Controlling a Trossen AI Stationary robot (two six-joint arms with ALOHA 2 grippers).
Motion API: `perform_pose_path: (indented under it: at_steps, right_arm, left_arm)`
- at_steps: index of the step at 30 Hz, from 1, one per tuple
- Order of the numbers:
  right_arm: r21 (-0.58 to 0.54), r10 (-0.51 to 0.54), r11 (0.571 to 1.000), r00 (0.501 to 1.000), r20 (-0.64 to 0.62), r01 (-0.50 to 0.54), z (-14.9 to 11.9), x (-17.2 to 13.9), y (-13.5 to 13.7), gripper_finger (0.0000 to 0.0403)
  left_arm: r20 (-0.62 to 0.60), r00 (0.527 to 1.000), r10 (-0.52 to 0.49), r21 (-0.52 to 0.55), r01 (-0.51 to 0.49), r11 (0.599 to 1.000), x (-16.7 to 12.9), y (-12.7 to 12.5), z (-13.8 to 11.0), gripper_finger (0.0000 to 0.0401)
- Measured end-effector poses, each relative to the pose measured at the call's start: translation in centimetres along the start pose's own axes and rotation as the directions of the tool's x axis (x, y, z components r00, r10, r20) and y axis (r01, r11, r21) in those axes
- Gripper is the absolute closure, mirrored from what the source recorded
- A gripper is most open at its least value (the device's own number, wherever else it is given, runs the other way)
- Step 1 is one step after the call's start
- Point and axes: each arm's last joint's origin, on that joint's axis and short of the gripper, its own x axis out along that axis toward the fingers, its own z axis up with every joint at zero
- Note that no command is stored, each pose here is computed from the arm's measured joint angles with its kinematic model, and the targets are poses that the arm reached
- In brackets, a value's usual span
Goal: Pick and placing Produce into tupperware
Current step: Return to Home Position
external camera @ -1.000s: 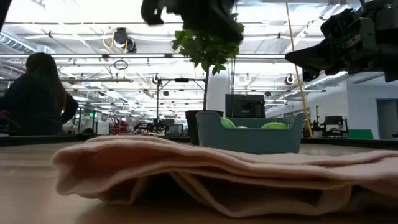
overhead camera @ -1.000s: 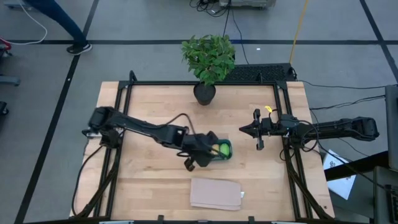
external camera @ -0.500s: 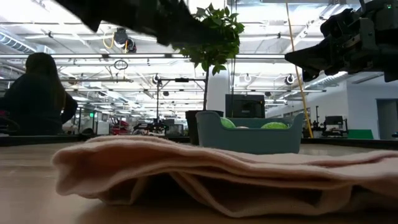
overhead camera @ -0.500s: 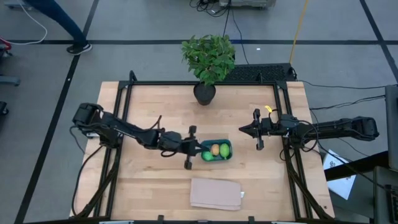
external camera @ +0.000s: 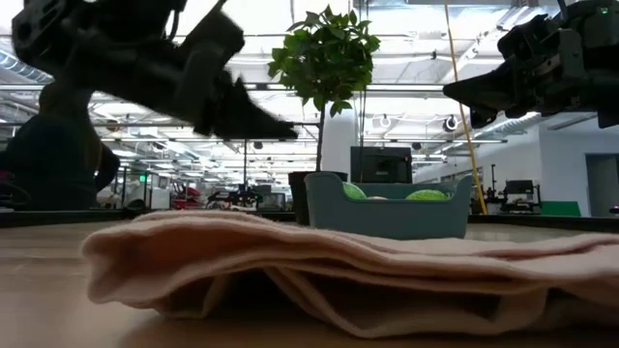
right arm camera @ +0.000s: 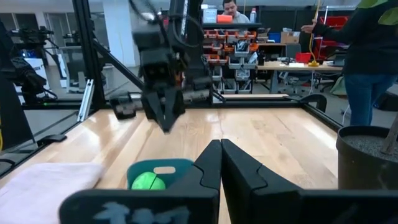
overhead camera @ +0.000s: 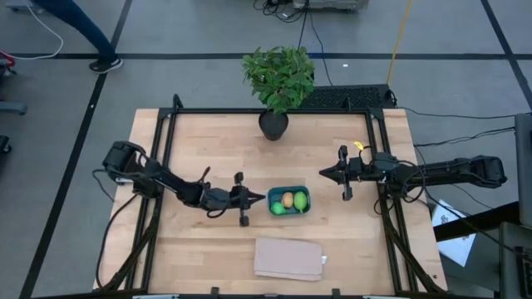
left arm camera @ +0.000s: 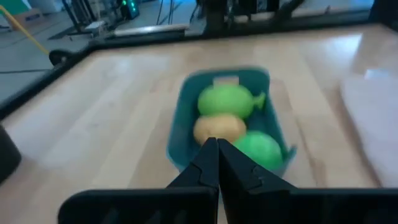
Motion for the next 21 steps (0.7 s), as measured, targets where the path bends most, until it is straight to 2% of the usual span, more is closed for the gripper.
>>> perform_pose_path:
  at_steps: [5, 8, 14, 21]
  right_arm:
    - [0.071, 0.000, 0.997, 1.000, -0.020, 0.002, -0.2, 0.0, 0.0, 0.0403]
    - [0.074, 0.000, 0.997, 1.000, -0.027, 0.002, -0.3, 0.0, 0.0, 0.0403]
    - [0.156, 0.004, 0.988, 0.992, -0.128, 0.016, -1.3, -0.1, 0.1, 0.0403]
    - [0.235, 0.077, 0.972, 0.978, -0.191, -0.030, -1.9, -0.1, 1.3, 0.0403]
  left_arm:
    - [0.000, 1.000, -0.008, -0.018, 0.008, 1.000, 0.6, -0.8, -1.0, 0.0401]
    - [-0.048, 0.999, 0.007, 0.013, -0.006, 1.000, 0.7, -1.2, -2.2, 0.0401]
    - [-0.057, 0.998, 0.030, -0.016, -0.031, 0.999, 0.5, -1.3, -2.6, 0.0401]
    - [-0.066, 0.997, 0.029, -0.040, -0.032, 0.999, 0.5, -1.4, -2.7, 0.0401]
